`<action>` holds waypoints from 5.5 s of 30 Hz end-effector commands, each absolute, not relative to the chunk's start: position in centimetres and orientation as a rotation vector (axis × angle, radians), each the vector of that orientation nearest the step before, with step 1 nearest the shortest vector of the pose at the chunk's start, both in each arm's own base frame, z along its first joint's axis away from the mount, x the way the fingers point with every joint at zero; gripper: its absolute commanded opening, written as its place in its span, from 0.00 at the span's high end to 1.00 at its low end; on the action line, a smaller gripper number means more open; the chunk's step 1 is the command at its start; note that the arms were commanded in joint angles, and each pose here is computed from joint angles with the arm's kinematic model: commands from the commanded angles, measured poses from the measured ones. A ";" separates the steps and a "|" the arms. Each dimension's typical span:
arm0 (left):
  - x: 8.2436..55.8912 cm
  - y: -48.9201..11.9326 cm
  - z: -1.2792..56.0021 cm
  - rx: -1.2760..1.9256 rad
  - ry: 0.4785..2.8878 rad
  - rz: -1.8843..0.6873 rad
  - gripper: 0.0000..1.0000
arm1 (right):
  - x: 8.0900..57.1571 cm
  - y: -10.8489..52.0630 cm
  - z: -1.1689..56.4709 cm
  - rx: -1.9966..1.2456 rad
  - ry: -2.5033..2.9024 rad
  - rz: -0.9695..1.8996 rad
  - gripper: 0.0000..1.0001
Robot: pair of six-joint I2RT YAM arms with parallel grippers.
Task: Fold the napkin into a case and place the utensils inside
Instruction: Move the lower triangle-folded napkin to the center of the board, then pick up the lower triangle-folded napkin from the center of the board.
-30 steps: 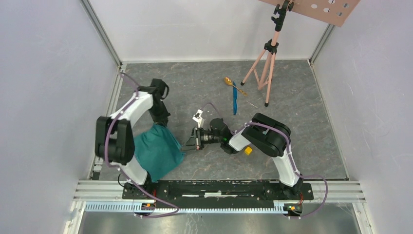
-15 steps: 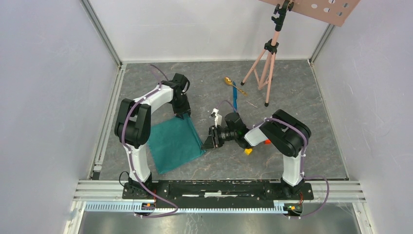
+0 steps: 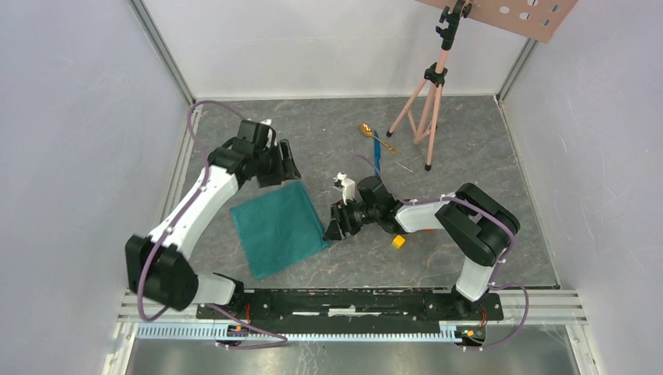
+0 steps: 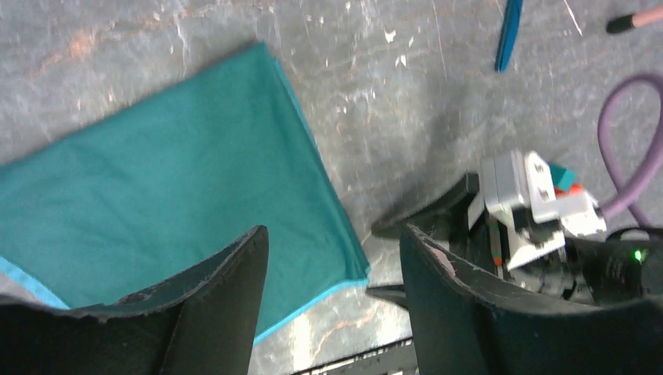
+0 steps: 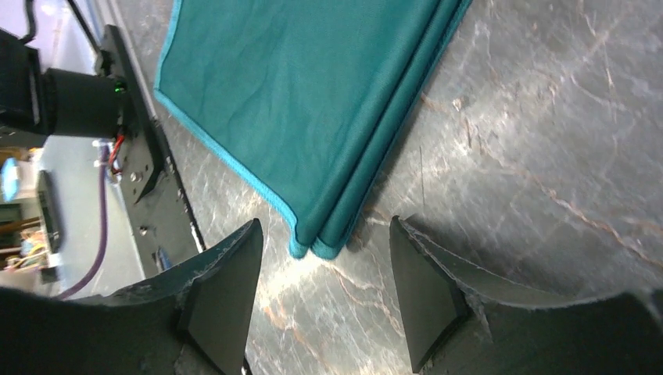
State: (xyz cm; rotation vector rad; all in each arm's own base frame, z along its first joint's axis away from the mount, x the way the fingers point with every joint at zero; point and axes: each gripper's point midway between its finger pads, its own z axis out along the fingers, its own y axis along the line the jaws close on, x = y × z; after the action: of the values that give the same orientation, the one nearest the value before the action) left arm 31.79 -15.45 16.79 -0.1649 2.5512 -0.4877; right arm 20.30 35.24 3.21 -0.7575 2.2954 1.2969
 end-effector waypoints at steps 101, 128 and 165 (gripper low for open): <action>20.8 0.3 27.1 -0.637 1.888 -0.207 0.08 | 12.1 41.2 5.1 -1.370 2.449 0.426 0.39; 19.7 0.4 27.8 -0.618 1.871 -0.206 0.07 | 14.7 40.4 0.6 -1.416 2.341 0.035 0.90; 22.5 -8.0 4.7 -1.503 2.207 -0.735 0.20 | 16.1 39.2 6.9 -0.929 2.321 1.264 1.00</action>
State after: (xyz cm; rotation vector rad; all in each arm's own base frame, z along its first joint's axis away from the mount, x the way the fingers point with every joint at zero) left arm 21.84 -8.15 4.54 -1.4100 2.2693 -0.7228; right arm 15.73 38.40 4.66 -0.9240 2.4145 1.2036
